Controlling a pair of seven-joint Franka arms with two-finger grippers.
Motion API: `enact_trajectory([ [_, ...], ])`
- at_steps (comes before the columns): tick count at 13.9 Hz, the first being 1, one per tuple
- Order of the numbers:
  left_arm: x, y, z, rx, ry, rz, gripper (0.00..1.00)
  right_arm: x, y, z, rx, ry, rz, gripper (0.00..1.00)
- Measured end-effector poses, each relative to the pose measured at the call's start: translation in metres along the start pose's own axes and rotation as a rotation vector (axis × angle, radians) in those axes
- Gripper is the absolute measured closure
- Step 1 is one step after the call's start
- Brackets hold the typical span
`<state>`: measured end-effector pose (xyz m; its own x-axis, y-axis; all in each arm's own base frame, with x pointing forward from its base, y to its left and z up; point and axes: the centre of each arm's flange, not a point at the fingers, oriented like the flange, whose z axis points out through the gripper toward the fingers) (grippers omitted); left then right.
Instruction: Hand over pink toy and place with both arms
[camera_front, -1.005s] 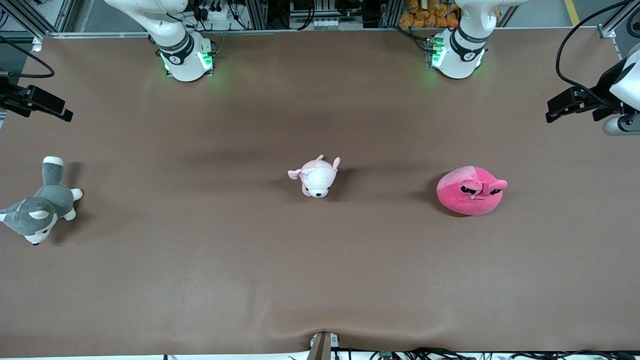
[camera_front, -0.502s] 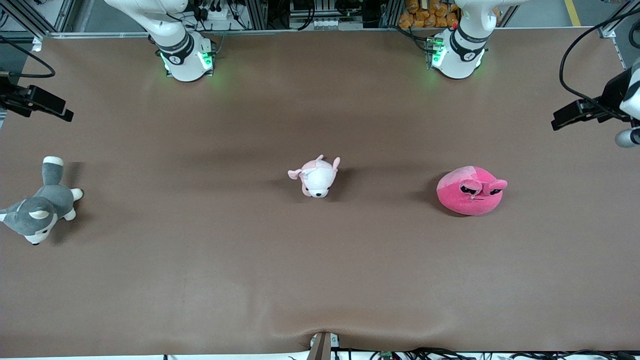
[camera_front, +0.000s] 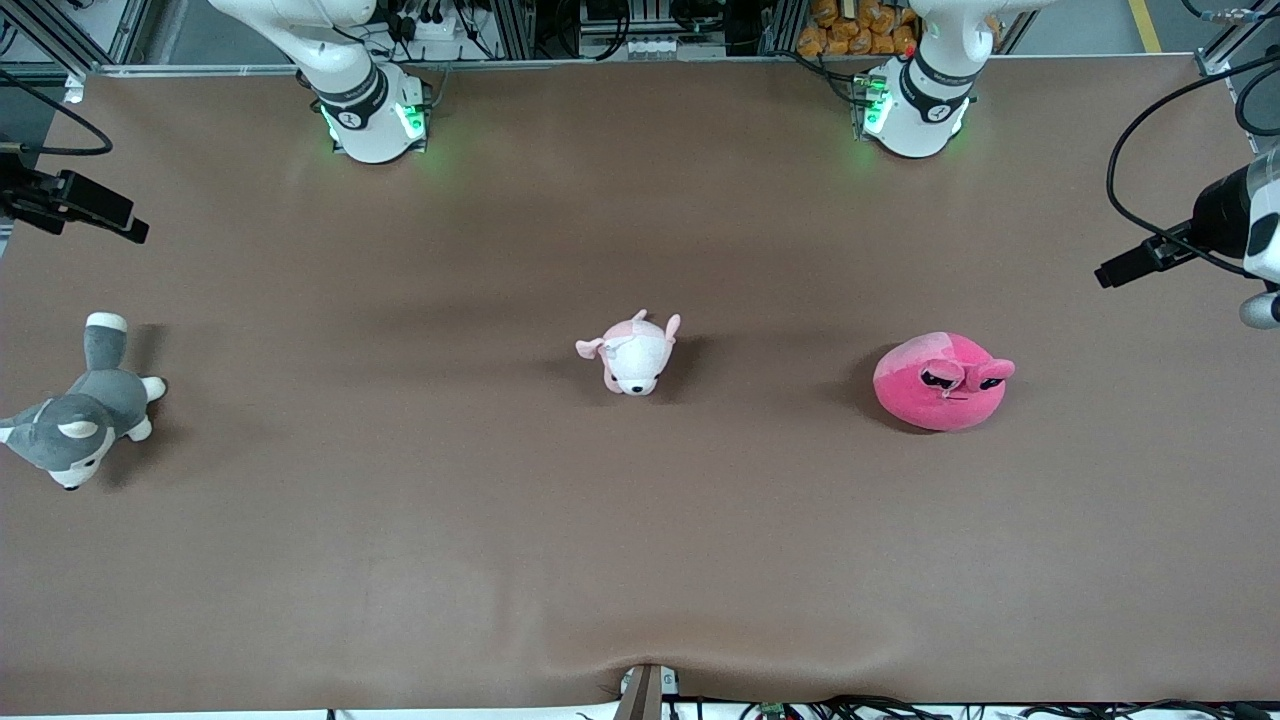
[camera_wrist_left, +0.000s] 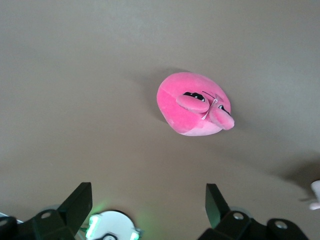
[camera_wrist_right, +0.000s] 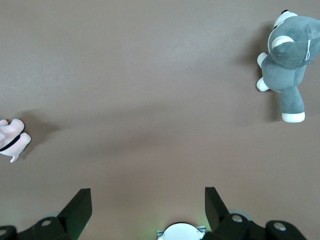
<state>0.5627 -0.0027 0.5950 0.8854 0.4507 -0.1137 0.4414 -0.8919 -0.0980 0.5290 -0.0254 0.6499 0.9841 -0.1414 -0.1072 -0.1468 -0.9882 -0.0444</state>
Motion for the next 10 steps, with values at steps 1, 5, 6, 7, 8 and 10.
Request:
enact_trajectory([
  [1, 0.005, -0.003, 0.004, -0.02, -0.014, -0.056, 0.0, 0.0, 0.0, 0.0, 0.0, 0.0, 0.0, 0.0],
  [5, 0.021, -0.01, 0.025, -0.076, -0.055, -0.288, 0.0, 0.0, -0.001, 0.0, 0.0, 0.0, -0.001, 0.0],
  [6, 0.022, -0.008, 0.031, -0.093, -0.066, -0.348, 0.0, 0.0, -0.001, 0.0, 0.0, 0.0, -0.001, 0.0],
  [7, 0.024, -0.005, 0.039, -0.104, -0.075, -0.408, 0.0, 0.0, -0.001, 0.0, 0.0, 0.0, -0.001, 0.0],
  [8, 0.025, -0.001, 0.048, -0.106, -0.083, -0.468, 0.0, 0.0, -0.001, 0.0, 0.0, 0.0, -0.001, 0.0],
  [10, 0.026, 0.003, 0.071, -0.094, -0.102, -0.557, 0.0, 0.0, -0.001, 0.0, 0.0, 0.0, -0.002, 0.0],
])
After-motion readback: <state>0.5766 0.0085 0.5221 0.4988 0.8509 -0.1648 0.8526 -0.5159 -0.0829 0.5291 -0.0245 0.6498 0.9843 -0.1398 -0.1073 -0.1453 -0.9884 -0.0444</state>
